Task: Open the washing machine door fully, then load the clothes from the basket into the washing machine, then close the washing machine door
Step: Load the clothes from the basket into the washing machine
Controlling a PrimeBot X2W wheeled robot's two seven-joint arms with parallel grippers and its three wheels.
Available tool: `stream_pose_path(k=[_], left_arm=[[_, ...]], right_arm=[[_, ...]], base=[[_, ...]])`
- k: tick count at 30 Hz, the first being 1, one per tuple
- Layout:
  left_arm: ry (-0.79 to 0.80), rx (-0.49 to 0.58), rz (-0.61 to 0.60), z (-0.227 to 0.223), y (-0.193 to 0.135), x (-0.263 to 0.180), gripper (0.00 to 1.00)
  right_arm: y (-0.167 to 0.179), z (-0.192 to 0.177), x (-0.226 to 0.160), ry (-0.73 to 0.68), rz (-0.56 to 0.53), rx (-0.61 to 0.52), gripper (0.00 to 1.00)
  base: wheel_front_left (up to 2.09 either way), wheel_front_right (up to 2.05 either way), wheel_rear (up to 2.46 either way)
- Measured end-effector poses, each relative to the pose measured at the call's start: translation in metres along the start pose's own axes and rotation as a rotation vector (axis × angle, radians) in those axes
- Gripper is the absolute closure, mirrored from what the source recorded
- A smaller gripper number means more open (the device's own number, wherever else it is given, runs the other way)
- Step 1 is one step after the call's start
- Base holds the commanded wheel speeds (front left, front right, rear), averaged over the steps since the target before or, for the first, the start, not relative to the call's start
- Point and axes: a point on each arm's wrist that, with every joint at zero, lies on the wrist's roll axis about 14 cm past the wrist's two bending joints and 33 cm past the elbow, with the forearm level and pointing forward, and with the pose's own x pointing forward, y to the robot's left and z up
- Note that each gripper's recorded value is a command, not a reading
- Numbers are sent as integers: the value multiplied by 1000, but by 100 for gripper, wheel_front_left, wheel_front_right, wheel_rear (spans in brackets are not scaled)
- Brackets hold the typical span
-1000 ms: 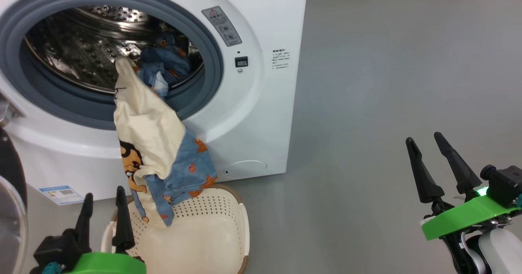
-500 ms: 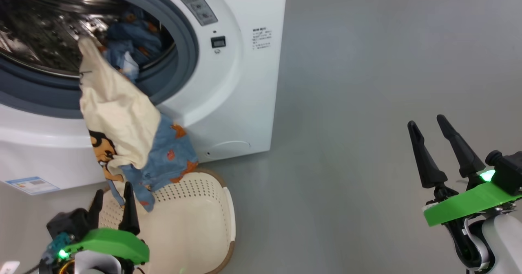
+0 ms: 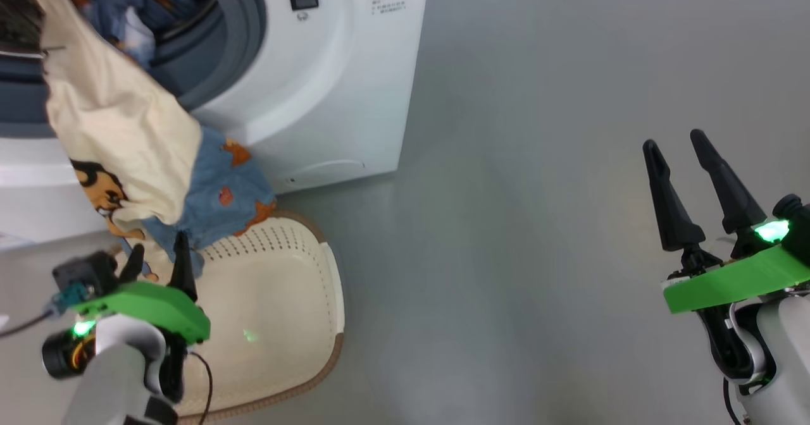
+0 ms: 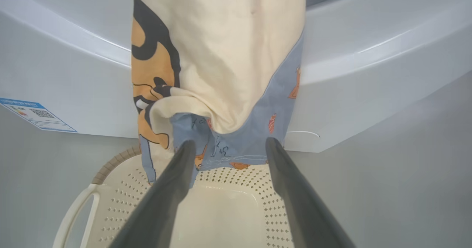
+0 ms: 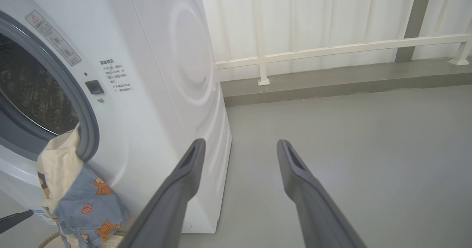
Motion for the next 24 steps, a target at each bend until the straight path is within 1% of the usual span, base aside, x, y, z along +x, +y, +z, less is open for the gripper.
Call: stream_pose_path(k=[7, 15, 20, 24], left_arm=[[127, 21, 6, -21, 5, 37, 0], [180, 0, 39, -33, 15, 75, 0], [156, -16, 91, -33, 26, 94, 0], [124, -4, 115, -27, 31, 106, 0]], right_arm=[[-7, -21, 18, 40, -5, -1, 0], [-18, -50, 32, 99, -18, -7, 0], [-23, -63, 35, 124, -27, -9, 0], [-29, -71, 33, 146, -42, -13, 0]], base=[[0, 0, 0], [0, 0, 0], [0, 0, 0], [0, 0, 0]])
